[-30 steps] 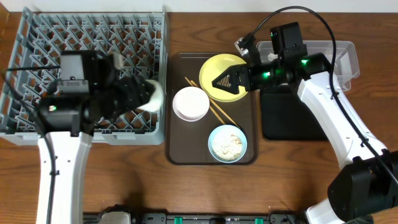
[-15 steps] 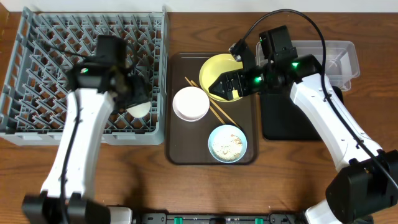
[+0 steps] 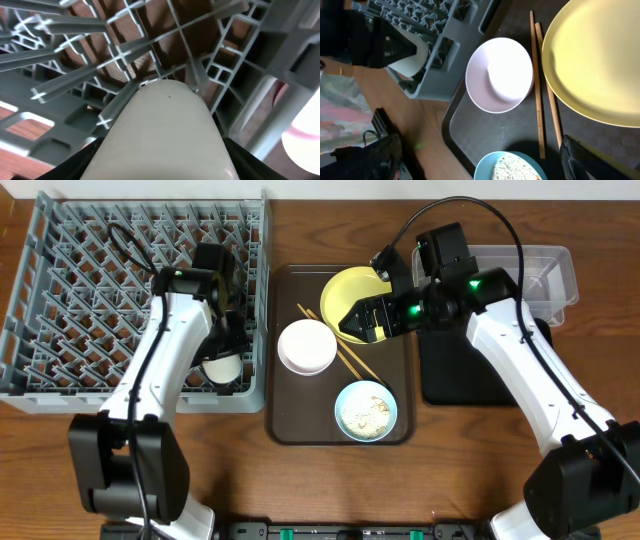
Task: Sort waste into correct bins and load items into the dishwasher
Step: 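Lower the white cup into the dish rack with the left gripper and release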
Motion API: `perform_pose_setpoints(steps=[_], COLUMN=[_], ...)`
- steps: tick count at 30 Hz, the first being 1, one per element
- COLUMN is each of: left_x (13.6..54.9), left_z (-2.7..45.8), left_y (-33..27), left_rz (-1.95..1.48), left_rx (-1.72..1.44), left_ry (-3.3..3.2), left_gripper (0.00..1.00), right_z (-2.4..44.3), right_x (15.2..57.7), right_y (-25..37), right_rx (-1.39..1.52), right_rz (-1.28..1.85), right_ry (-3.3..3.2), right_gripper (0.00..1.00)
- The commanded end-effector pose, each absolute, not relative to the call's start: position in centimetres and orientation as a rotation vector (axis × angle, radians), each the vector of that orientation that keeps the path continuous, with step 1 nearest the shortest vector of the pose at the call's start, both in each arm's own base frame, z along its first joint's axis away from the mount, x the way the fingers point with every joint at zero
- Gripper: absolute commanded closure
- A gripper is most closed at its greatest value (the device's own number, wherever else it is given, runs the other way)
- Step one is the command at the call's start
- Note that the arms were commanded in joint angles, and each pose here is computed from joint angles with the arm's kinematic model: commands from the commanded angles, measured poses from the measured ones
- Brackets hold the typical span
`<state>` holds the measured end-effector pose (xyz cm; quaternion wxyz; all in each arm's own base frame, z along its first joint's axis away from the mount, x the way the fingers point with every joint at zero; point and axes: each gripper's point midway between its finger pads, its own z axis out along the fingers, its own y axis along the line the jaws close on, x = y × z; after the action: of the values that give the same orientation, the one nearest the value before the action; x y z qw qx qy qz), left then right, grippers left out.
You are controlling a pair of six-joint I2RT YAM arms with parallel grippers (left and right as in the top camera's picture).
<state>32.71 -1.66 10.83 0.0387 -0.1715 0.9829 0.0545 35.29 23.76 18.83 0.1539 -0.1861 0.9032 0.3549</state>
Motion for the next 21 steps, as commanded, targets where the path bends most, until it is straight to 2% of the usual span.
perform_pose_setpoints(steps=[1, 6, 9, 15, 21], left_x=[32.6, 31.7, 31.2, 31.6, 31.6], left_z=[10.5, 10.4, 10.5, 12.4, 18.4], left_y=[-2.2, -2.2, -2.1, -2.2, -3.2], left_rz=[0.123, 0.131, 0.141, 0.119, -0.049], left_rx=[-0.545, -0.549, -0.544, -0.535, -0.51], left_ry=[3.028, 3.064, 3.082, 3.041, 2.886], left_gripper=[0.35, 0.2, 0.14, 0.13, 0.13], right_z=[18.5, 18.5, 18.5, 18.4, 18.2], right_x=[35.2, 35.2, 35.2, 35.1, 34.8], right_y=[24.0, 24.0, 24.0, 24.0, 23.8], right_rx=[-0.564, -0.564, -0.564, -0.562, -0.568], right_rz=[1.011, 1.011, 1.011, 1.012, 1.0], right_ry=[2.59, 2.59, 2.589, 2.596, 2.612], right_gripper=[0.01, 0.01, 0.01, 0.01, 0.01])
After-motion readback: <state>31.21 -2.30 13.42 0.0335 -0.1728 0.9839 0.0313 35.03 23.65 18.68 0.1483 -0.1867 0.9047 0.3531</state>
